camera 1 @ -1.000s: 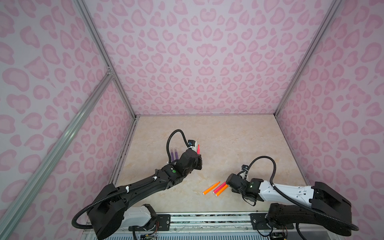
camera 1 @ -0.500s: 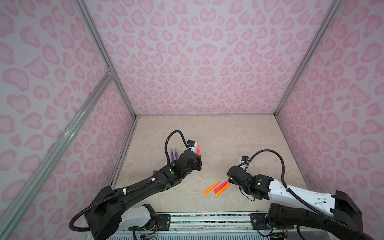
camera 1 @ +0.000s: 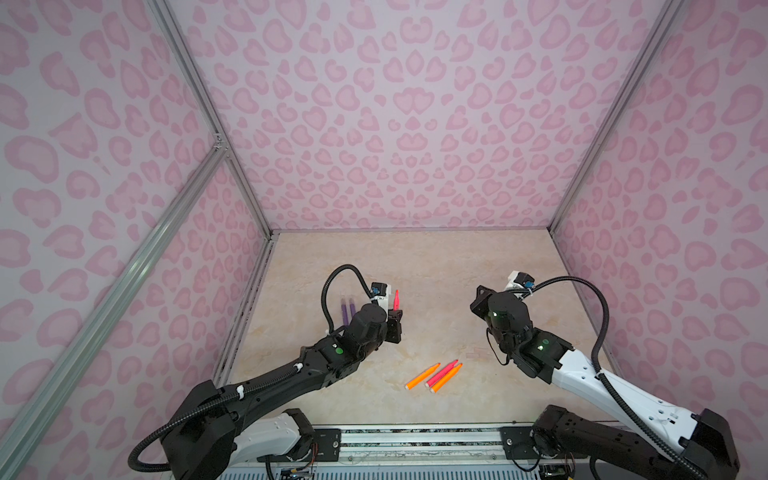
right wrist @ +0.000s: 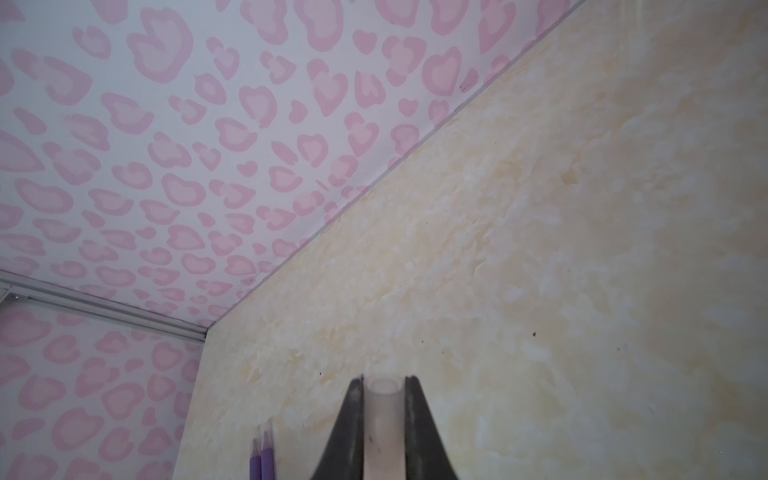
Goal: Insert the pens into the pen caps
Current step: 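Lift the cap and carry it toward the highlighter in the left gripper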
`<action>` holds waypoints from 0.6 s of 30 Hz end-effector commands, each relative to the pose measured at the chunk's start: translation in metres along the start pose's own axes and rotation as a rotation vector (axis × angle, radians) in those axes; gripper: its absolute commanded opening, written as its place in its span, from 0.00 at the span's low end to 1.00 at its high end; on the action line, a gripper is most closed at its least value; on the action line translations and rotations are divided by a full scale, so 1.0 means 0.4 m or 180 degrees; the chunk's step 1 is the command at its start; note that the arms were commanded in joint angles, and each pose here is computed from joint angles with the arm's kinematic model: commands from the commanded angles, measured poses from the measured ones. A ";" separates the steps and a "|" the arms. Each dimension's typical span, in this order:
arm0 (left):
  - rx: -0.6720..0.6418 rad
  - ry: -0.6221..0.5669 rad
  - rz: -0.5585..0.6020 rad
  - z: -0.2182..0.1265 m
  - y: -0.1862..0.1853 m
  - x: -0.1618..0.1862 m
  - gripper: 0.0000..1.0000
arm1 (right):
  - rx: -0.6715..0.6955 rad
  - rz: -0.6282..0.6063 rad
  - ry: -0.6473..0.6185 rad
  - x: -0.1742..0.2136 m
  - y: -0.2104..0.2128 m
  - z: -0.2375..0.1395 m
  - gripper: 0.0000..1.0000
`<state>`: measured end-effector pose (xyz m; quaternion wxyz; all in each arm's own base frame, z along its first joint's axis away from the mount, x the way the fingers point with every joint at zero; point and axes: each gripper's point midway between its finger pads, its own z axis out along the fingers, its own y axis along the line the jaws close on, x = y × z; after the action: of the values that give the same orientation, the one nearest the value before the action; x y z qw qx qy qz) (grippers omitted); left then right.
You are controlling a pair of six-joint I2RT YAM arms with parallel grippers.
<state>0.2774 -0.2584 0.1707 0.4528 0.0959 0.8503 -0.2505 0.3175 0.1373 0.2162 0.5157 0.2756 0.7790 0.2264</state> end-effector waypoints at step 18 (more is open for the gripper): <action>0.1345 0.0552 0.0136 0.063 -0.213 0.052 0.03 | -0.1293 -0.0210 0.0696 0.084 0.197 0.127 0.00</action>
<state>0.2524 -0.3355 0.1546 0.3421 0.2122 0.8341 -0.3771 0.3722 0.2098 0.2138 0.4724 0.1438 0.7938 0.3549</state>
